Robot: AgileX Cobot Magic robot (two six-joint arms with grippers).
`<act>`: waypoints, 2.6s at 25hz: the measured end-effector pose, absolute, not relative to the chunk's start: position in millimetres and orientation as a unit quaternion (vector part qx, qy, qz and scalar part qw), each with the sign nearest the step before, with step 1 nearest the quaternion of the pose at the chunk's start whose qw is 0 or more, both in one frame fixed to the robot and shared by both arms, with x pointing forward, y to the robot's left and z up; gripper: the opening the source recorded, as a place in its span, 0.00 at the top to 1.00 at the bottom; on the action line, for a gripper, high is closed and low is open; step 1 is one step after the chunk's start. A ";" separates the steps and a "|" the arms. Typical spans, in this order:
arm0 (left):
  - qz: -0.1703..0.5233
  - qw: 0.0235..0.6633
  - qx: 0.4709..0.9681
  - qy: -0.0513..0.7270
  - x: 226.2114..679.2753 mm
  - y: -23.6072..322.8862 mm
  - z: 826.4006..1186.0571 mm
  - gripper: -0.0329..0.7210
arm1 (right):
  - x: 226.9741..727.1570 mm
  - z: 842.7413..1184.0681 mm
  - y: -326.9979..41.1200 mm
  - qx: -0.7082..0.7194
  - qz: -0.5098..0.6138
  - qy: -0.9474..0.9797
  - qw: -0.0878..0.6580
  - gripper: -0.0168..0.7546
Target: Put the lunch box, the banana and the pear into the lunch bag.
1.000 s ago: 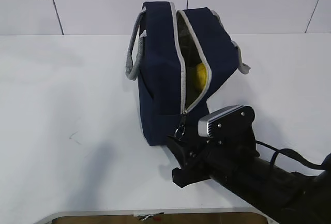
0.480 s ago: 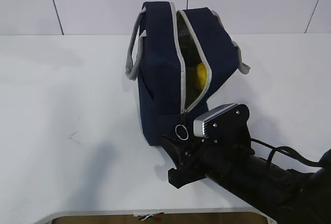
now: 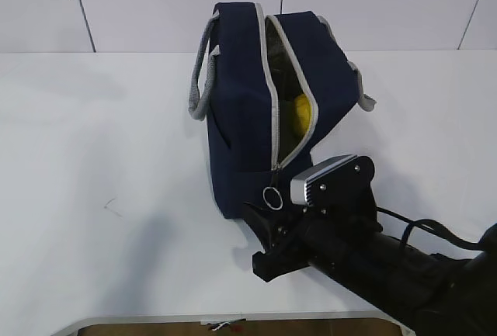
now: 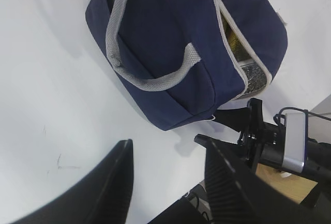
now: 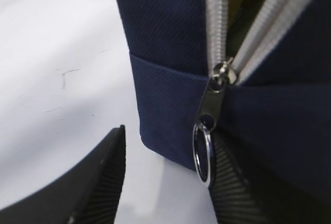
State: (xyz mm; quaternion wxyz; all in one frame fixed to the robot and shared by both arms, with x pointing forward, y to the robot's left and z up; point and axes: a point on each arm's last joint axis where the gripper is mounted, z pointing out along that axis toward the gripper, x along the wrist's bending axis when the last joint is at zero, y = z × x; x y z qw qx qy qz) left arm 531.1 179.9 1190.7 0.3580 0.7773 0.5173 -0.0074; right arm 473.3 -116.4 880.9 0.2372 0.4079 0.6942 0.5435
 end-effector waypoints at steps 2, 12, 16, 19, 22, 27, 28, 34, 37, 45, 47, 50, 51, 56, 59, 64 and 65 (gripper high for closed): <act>-0.007 0.358 0.777 0.517 531.1 179.9 1190.7 0.50 | 473.3 880.9 -116.4 0.408 0.544 0.694 0.237 0.45; -0.007 0.358 0.777 0.517 531.1 179.9 1190.7 0.51 | 473.2 880.8 -116.4 0.408 0.543 0.695 0.237 0.50; -0.007 0.358 0.777 0.517 531.1 179.9 1190.7 0.51 | 472.4 877.7 -117.0 0.414 0.530 0.704 0.231 0.52; -0.008 0.359 0.777 0.517 531.0 179.8 1190.8 0.51 | 472.0 876.4 -117.3 0.416 0.524 0.707 0.229 0.53; -0.008 0.359 0.777 0.517 531.0 179.8 1190.8 0.51 | 472.1 876.4 -117.4 0.416 0.524 0.707 0.229 0.53; -0.008 0.359 0.777 0.518 531.0 179.8 1190.8 0.51 | 473.1 876.4 -118.7 0.425 0.522 0.702 0.232 0.53; -0.008 0.359 0.777 0.518 531.0 179.8 1190.8 0.51 | 473.5 876.4 -119.3 0.428 0.521 0.700 0.234 0.53; -0.011 0.360 0.776 0.518 530.9 179.4 1191.0 0.51 | 473.9 876.4 -119.8 0.432 0.521 0.698 0.236 0.53; -0.011 0.360 0.776 0.518 530.9 179.4 1191.0 0.51 | 473.9 876.4 -119.8 0.432 0.521 0.698 0.236 0.54; -0.011 0.360 0.776 0.518 530.9 179.4 1191.0 0.51 | 473.9 876.4 -119.8 0.432 0.521 0.698 0.236 0.59; -0.011 0.360 0.776 0.518 530.9 179.4 1191.0 0.51 | 473.9 876.4 -119.8 0.432 0.521 0.698 0.236 0.59; -0.011 0.360 0.776 0.518 530.8 179.4 1191.0 0.51 | 474.0 877.8 -119.8 0.431 0.522 0.697 0.236 0.59; -0.011 0.360 0.776 0.518 530.8 179.4 1191.0 0.51 | 473.7 879.5 -120.1 0.431 0.524 0.695 0.237 0.59; -0.011 0.360 0.776 0.518 530.8 179.4 1191.0 0.52 | 474.0 883.8 -120.1 0.430 0.530 0.691 0.240 0.60; -0.012 0.361 0.776 0.517 530.7 179.1 1191.1 0.52 | 473.8 883.7 -120.1 0.431 0.528 0.692 0.239 0.60; -0.018 0.365 0.774 0.517 530.2 178.1 1191.7 0.52 | 473.0 881.1 -120.6 0.435 0.516 0.700 0.233 0.60; -0.019 0.366 0.774 0.517 530.2 178.0 1191.8 0.52 | 472.8 880.6 -120.7 0.436 0.514 0.701 0.232 0.60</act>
